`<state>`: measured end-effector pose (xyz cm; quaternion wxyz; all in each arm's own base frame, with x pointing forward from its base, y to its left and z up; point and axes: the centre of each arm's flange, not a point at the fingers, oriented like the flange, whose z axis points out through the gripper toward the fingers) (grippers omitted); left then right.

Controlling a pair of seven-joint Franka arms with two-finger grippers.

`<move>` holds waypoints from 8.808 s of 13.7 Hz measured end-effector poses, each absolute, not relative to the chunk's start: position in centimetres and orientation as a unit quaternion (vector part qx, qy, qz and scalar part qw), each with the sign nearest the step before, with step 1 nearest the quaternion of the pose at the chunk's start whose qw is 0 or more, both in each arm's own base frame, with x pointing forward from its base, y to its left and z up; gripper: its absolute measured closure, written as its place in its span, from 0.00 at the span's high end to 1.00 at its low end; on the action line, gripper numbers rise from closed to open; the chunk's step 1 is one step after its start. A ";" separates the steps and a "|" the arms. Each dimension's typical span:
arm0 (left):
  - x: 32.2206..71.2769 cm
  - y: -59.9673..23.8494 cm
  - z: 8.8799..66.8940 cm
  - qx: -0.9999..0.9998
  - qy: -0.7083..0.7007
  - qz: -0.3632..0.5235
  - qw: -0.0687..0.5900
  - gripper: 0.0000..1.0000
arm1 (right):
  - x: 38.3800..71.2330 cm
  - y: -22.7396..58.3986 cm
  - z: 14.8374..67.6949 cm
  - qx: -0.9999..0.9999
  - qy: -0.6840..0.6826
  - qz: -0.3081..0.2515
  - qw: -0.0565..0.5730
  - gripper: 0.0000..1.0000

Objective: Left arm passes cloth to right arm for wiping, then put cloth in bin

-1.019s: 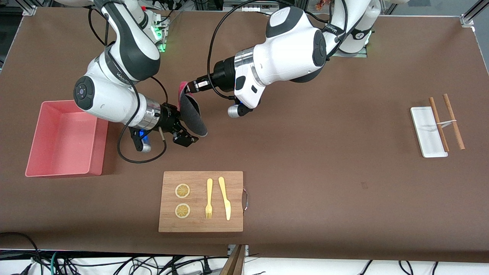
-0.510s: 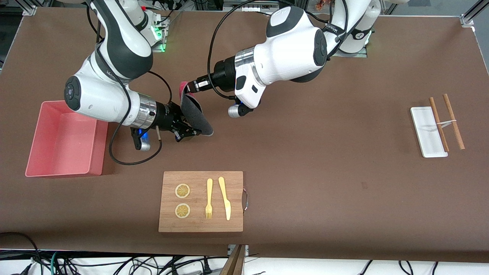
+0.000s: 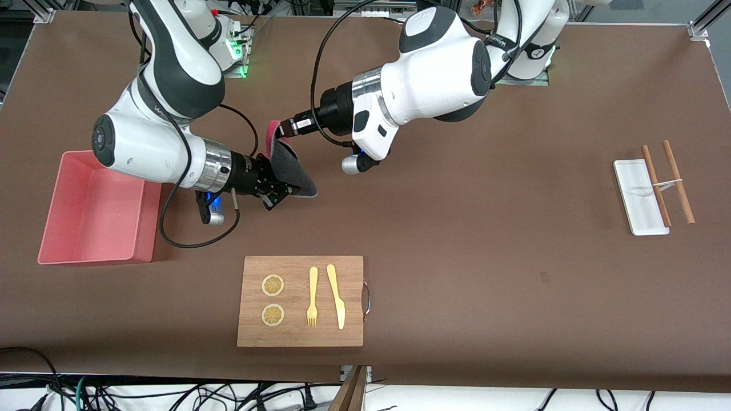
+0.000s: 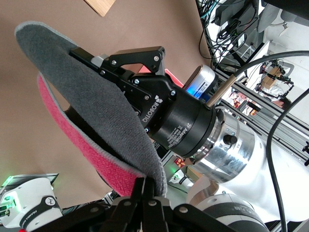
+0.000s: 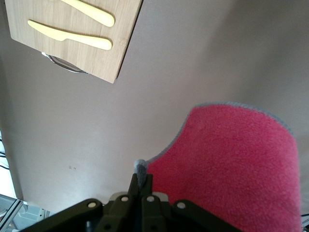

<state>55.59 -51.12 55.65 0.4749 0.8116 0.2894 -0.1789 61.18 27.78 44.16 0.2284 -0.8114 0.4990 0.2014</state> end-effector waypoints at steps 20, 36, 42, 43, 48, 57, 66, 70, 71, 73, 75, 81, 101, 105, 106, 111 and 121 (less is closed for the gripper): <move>63.3 -18.3 53.9 0.992 0.069 -0.089 0.049 1.00 | 56.7 38.1 31.1 -0.892 0.351 0.209 0.193 0.02; 63.9 -4.9 57.8 0.999 0.000 -0.035 -0.029 1.00 | 61.6 22.4 22.0 -0.963 0.193 0.175 0.063 0.02; 57.6 -3.0 57.5 0.999 -0.020 0.002 -0.030 1.00 | 63.2 12.5 23.8 -0.981 0.085 0.173 0.007 0.02; 56.2 -3.4 57.6 0.999 -0.024 0.000 -0.030 1.00 | 63.4 11.2 24.2 -0.983 0.067 0.170 0.003 0.02; 54.7 -4.2 57.2 0.999 -0.032 -0.002 -0.030 1.00 | 63.7 9.5 24.2 -0.986 0.039 0.165 -0.010 0.02; 54.8 -3.5 56.7 1.000 -0.018 -0.007 -0.006 1.00 | 60.7 28.7 22.0 -0.976 0.187 0.102 0.045 0.02; 54.8 -3.5 56.6 1.000 -0.019 -0.009 -0.006 1.00 | 57.0 40.6 22.9 -0.937 0.311 0.075 0.137 0.02; 54.8 -3.5 56.5 1.000 -0.018 -0.009 -0.006 1.00 | 57.0 41.8 23.1 -0.931 0.323 0.069 0.153 0.02; 54.8 -3.5 56.5 1.000 -0.018 -0.009 -0.006 1.00 | 57.4 41.2 23.1 -0.933 0.319 0.068 0.151 0.02; 54.9 -3.5 56.5 1.000 -0.018 -0.010 -0.006 1.00 | 58.3 39.2 22.7 -0.945 0.289 0.075 0.131 0.02; 54.9 -3.5 56.4 1.000 -0.018 -0.010 -0.006 1.00 | 59.9 35.5 22.1 -0.959 0.250 0.086 0.102 0.02; 54.9 -3.5 56.4 1.000 -0.018 -0.010 -0.006 1.00 | 63.5 23.6 24.2 -0.983 0.136 0.115 0.034 0.02; 54.9 -3.4 56.4 1.000 -0.018 -0.010 -0.006 1.00 | 61.8 -9.1 48.6 -0.986 -0.051 0.158 0.006 0.02; 54.9 -3.4 56.4 1.000 -0.018 -0.010 -0.006 1.00 | 60.2 -17.1 47.9 -0.979 -0.095 0.179 -0.016 0.02; 54.9 -3.4 56.4 1.000 -0.018 -0.010 -0.006 1.00 | 60.2 -17.7 46.9 -0.978 -0.101 0.183 -0.019 0.02; 54.9 -3.4 56.4 1.000 -0.017 -0.011 -0.006 1.00 | 60.5 -18.7 37.0 -0.976 -0.116 0.180 -0.028 0.02; 54.8 -3.1 56.3 1.000 -0.014 -0.016 -0.007 1.00 | 60.4 -18.8 28.6 -0.986 -0.118 0.110 -0.037 0.46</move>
